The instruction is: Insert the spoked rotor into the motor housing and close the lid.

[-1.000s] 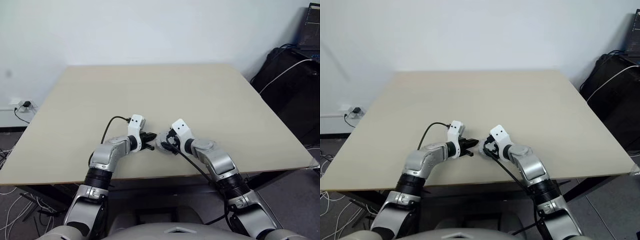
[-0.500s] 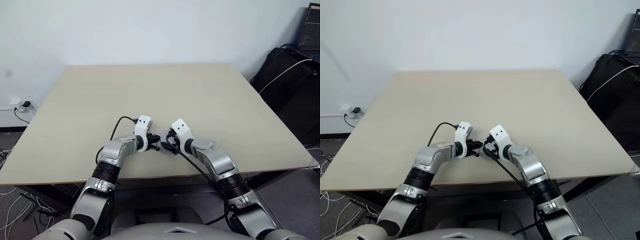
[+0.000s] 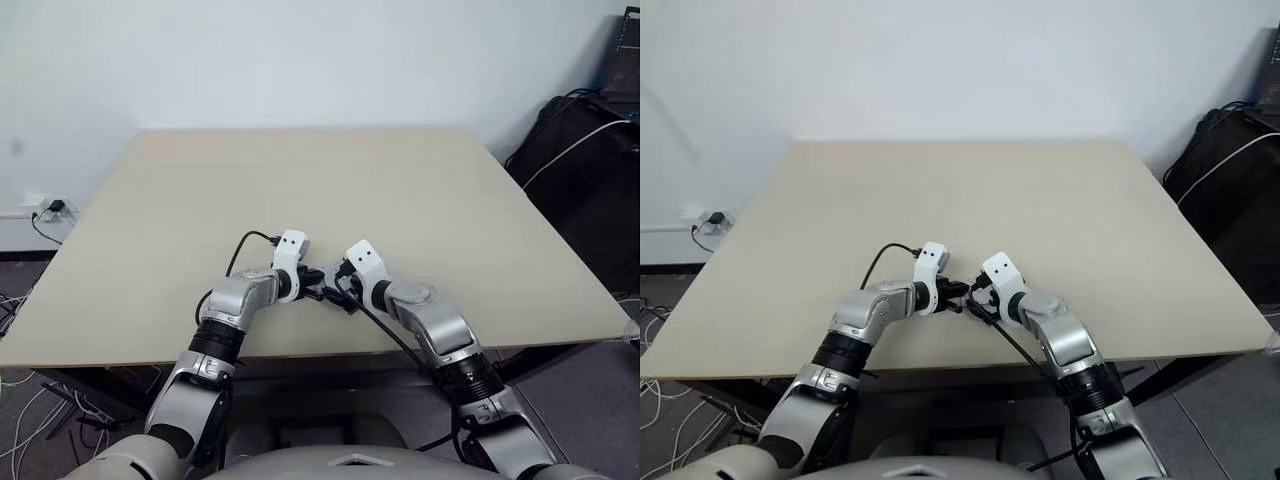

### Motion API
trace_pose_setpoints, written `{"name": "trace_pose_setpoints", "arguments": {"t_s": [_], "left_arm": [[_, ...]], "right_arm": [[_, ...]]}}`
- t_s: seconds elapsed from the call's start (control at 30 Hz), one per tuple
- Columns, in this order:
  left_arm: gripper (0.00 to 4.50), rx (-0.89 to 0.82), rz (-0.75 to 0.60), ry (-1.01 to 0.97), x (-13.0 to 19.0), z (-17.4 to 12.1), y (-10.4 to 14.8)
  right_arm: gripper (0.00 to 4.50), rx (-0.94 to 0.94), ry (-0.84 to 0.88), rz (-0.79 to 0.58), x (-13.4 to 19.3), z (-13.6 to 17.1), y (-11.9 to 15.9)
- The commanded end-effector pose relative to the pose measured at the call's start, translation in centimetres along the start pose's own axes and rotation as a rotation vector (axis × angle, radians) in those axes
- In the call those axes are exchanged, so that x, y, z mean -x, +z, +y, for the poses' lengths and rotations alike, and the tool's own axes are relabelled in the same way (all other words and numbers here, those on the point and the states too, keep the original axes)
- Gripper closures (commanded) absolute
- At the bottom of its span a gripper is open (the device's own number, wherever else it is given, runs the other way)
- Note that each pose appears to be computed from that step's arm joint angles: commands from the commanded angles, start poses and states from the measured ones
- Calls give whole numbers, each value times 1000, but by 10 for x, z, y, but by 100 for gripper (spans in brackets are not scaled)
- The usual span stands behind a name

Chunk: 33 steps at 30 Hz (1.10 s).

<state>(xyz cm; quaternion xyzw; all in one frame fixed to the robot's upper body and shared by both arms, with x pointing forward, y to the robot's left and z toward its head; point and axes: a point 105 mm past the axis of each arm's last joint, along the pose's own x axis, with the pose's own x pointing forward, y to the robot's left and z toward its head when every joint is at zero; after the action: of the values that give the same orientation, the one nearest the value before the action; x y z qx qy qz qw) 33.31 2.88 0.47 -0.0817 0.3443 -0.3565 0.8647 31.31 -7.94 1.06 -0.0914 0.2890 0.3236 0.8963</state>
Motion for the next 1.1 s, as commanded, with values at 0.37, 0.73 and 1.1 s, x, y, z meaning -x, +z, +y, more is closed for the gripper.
{"name": "trace_pose_setpoints", "arguments": {"t_s": [0.37, 0.73, 1.1], "left_arm": [[450, -28, 6, -68, -5, -18, 0], [450, -41, -2, -69, -3, -16, -1], [450, -38, -2, -67, -2, -15, -2]], "right_arm": [[2, 9, -66, 4, 35, -10, -8], [2, -289, 3, -232, 62, -11, 11], [2, -708, -50, -208, 37, -29, -9]]}}
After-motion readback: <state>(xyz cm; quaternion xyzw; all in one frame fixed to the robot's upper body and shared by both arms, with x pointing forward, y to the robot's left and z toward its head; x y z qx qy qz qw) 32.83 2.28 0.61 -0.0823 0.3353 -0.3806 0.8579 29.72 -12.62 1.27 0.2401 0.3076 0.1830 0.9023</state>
